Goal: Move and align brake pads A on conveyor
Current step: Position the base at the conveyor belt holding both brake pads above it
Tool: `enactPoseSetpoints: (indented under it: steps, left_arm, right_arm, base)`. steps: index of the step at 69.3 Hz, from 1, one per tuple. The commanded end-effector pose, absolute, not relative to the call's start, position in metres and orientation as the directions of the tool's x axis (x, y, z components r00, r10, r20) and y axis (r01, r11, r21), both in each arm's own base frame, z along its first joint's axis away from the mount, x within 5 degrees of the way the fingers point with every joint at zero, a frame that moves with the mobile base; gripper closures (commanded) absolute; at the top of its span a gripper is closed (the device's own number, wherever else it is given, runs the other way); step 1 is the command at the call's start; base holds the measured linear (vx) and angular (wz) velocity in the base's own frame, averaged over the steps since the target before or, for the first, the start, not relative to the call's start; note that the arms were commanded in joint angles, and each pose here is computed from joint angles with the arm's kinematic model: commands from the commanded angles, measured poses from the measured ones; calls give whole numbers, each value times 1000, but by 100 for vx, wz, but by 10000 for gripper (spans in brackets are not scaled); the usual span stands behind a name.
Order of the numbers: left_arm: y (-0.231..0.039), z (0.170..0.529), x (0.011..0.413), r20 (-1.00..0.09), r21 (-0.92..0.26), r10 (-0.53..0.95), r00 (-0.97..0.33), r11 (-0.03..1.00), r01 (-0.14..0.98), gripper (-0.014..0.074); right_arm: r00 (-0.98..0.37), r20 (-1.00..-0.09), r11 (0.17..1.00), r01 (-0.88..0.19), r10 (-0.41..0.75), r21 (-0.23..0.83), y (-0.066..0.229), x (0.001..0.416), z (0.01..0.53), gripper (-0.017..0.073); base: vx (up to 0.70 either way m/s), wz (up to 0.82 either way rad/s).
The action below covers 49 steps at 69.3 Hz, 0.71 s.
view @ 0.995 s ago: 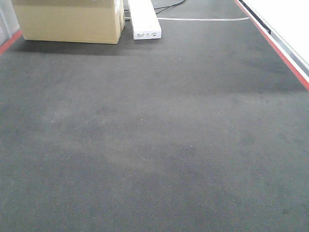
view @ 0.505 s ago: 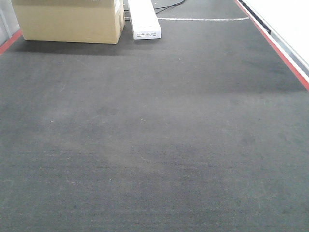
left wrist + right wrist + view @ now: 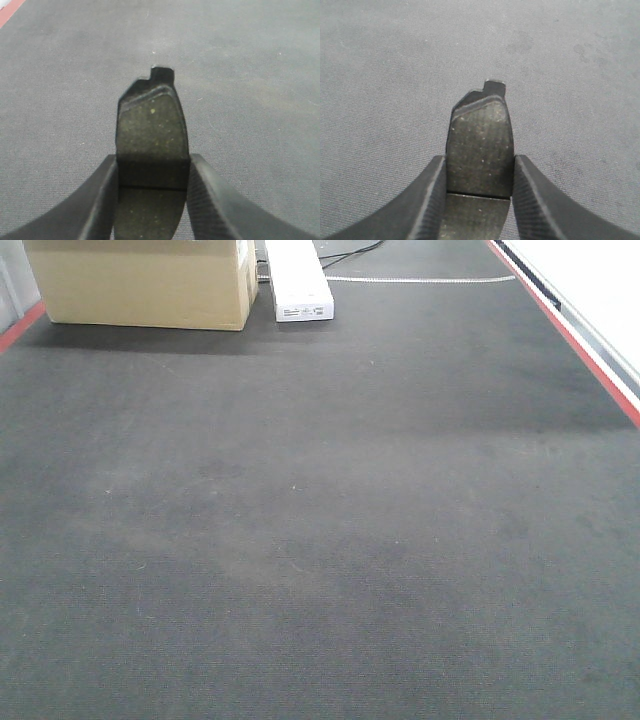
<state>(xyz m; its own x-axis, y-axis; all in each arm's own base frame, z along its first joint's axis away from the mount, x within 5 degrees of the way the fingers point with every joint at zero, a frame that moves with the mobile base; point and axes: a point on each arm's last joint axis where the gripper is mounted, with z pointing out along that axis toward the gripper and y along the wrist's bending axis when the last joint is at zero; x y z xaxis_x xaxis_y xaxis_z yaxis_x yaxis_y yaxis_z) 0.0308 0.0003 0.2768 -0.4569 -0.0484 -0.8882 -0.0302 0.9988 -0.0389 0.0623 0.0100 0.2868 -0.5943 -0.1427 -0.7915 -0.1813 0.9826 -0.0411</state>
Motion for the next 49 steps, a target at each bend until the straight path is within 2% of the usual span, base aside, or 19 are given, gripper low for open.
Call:
enactPoseSetpoints:
  steps: [1,16,32,49]
  left_arm:
    - [0,293,34,-933,-39,-42,-356,999,-17,599]
    - [0,300,36,-958,-41,-43,-284,999,-15,599]
    - [-1,300,37,-957,-65,-64,-283,998,-5,599]
    - [-2,310,66,-922,-70,-69,-381,997,-11,599]
  right_arm:
    - [-508,-850,984,-168,-140,-61,9,67,301,566]
    - [-508,-850,984,-168,-140,-61,9,67,301,566]
    - [-508,-850,984,-168,-140,-61,9,67,301,566]
    - [-508,-850,984,-168,-140,-61,9,67,301,566]
  base:
    - [0,0]
    - [0,0]
    - [0,0]
    - [0,0]
